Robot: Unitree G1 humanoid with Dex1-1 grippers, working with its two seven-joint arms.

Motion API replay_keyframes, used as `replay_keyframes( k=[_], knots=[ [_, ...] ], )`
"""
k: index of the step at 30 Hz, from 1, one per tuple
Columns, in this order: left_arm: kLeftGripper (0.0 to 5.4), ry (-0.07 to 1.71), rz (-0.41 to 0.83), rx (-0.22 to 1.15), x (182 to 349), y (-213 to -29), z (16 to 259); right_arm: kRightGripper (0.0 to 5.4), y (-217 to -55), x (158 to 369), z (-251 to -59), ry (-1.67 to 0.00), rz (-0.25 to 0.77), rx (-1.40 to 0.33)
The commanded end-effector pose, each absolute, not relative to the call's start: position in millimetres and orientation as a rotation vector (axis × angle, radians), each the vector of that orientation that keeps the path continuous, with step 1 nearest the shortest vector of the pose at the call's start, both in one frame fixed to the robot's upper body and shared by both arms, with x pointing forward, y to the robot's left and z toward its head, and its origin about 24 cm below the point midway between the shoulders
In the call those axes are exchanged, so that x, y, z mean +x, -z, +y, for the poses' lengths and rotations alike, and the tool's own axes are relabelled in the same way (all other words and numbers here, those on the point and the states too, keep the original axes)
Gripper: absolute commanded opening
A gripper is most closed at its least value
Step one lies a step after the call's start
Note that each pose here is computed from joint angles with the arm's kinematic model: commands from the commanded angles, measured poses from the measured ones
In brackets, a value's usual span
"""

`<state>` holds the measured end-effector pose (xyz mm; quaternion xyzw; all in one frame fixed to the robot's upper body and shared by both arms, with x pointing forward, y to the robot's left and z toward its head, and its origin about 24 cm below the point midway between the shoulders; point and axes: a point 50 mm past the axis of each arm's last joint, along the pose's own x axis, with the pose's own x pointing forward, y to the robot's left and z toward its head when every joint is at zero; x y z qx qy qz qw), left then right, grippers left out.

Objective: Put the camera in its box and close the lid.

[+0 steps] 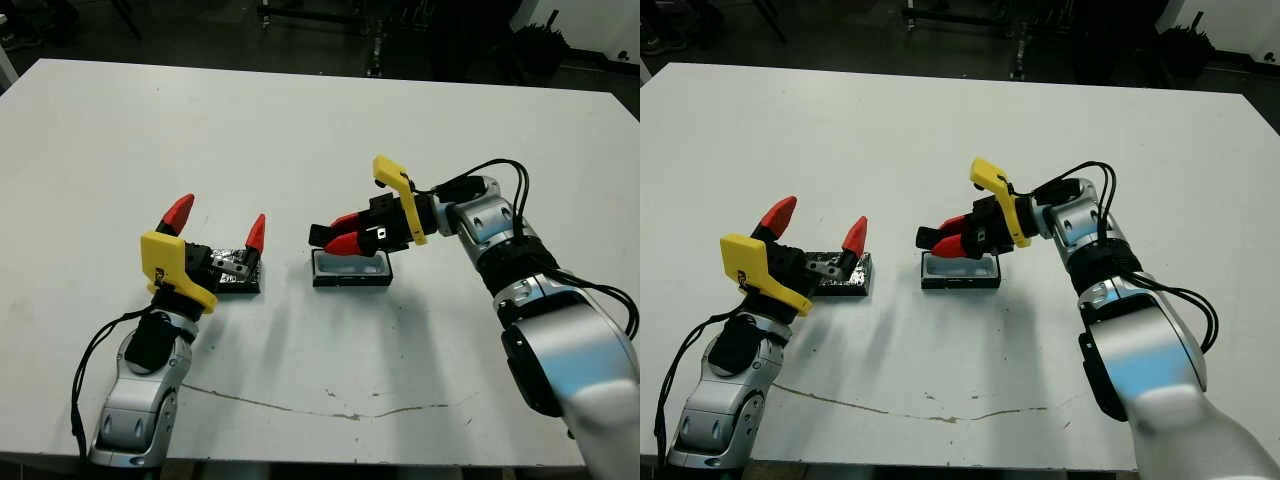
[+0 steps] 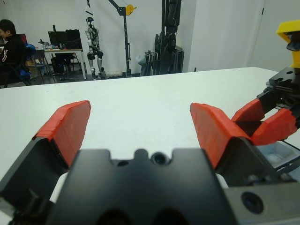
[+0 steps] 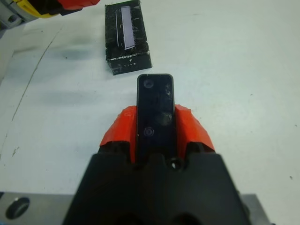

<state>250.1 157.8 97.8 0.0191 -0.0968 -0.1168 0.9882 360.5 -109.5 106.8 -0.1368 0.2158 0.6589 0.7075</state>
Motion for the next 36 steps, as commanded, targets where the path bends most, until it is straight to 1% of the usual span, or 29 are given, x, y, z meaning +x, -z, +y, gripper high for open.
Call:
replay_keyframes(
  k=[1,8,12,17,21,25,28,32,36],
  knots=[
    [5.40,0.234,-0.190,0.046,249.8,-96.6,158.1,1.66,-99.9,358.4,-113.6,-1.467,0.498,-0.295],
    [5.40,0.242,-0.186,0.041,249.7,-95.3,156.9,1.66,-89.4,355.3,-117.6,-1.459,0.497,-0.266],
    [5.40,0.245,-0.189,0.045,249.3,-95.1,156.4,1.66,-84.3,354.1,-122.4,-1.446,0.494,-0.282],
    [5.40,0.250,-0.187,0.041,249.2,-94.8,156.2,1.66,-80.4,352.1,-130.8,-1.450,0.530,-0.265],
    [5.40,0.253,-0.190,0.040,249.7,-95.0,156.0,1.66,-76.5,350.0,-134.2,-1.453,0.533,-0.255],
    [5.40,0.254,-0.190,0.044,250.2,-95.4,156.1,1.66,-71.2,347.9,-136.4,-1.452,0.559,-0.238],
    [5.40,0.251,-0.193,0.044,250.0,-96.1,155.7,1.66,-69.0,346.6,-138.4,-1.452,0.550,-0.233],
    [5.40,0.256,-0.195,0.040,250.4,-97.7,155.5,1.66,-66.0,345.5,-142.6,-1.434,0.584,-0.234],
    [5.40,0.257,-0.196,0.043,251.2,-99.2,155.3,1.66,-65.9,344.5,-146.6,-1.440,0.580,-0.246]
  ],
)
